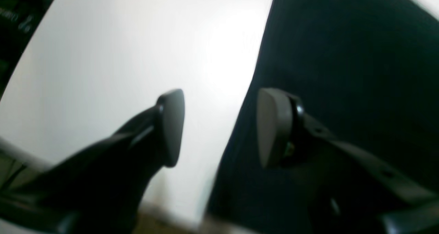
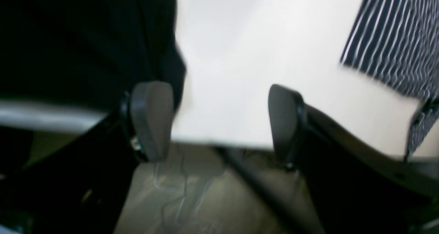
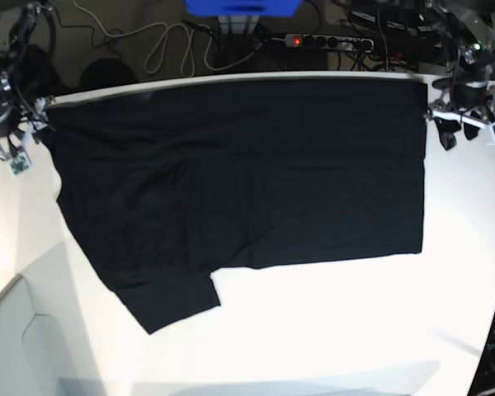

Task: Fold the T-shirt properly
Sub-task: 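Reach both grippers down to the shirt's hem corners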

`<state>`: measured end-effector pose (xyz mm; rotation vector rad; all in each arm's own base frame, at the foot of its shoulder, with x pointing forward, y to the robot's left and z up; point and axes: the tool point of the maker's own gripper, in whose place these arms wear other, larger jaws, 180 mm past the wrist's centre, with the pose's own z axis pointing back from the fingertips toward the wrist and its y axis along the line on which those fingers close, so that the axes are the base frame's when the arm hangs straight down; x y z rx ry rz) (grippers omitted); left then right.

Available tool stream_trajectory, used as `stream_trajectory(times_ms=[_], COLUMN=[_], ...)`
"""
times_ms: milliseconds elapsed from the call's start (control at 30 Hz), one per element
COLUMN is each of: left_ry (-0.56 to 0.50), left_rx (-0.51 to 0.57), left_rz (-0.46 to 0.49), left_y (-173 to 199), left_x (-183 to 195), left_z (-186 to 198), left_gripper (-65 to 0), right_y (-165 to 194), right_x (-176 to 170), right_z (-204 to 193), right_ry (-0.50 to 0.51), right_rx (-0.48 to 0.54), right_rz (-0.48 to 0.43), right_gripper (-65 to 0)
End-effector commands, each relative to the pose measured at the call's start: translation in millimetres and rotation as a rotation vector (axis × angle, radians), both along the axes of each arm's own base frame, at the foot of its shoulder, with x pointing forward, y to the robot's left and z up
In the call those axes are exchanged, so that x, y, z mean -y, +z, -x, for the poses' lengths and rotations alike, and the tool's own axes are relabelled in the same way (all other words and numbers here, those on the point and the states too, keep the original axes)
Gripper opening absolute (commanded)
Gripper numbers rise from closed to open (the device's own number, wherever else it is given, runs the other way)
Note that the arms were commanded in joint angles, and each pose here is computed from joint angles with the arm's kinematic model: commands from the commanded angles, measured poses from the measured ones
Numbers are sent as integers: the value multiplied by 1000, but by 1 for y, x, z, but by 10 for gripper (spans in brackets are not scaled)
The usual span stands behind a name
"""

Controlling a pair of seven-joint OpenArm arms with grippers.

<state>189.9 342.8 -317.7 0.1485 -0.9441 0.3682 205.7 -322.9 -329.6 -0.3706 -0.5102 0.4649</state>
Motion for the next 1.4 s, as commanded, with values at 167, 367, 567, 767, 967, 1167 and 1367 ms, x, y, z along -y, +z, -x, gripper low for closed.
stream_trajectory(times_ms=[167, 367, 567, 767, 967, 1167, 1367], left_ry=[-2, -42, -66, -141, -99, -79, -65], left_rx=[170, 129, 103, 142, 125, 132, 132], left_rz=[24, 21, 110, 101, 116, 132, 152], left_y=[28, 14, -2, -16, -40, -46, -55], left_x=[-10, -20, -25, -13, -15, -17, -16], left_z=[-66, -124, -178, -227, -243, -246, -247], left_gripper=[-322, -322, -322, -322, -322, -322, -322], right_y=[17, 3, -9, -24, -35, -56, -72], right_x=[-9, -16, -54, -64, -72, -75, -74], right_z=[-83, -162, -238, -287, -297, -282, -269], right_ry=[40, 17, 29, -111, -119, -119, -128], right_rx=[131, 136, 238, 370, 421, 384, 359], right_rz=[-79, -262, -505, -666, -672, -662, -659], right_gripper=[-224, -224, -223, -223, -223, -223, -223])
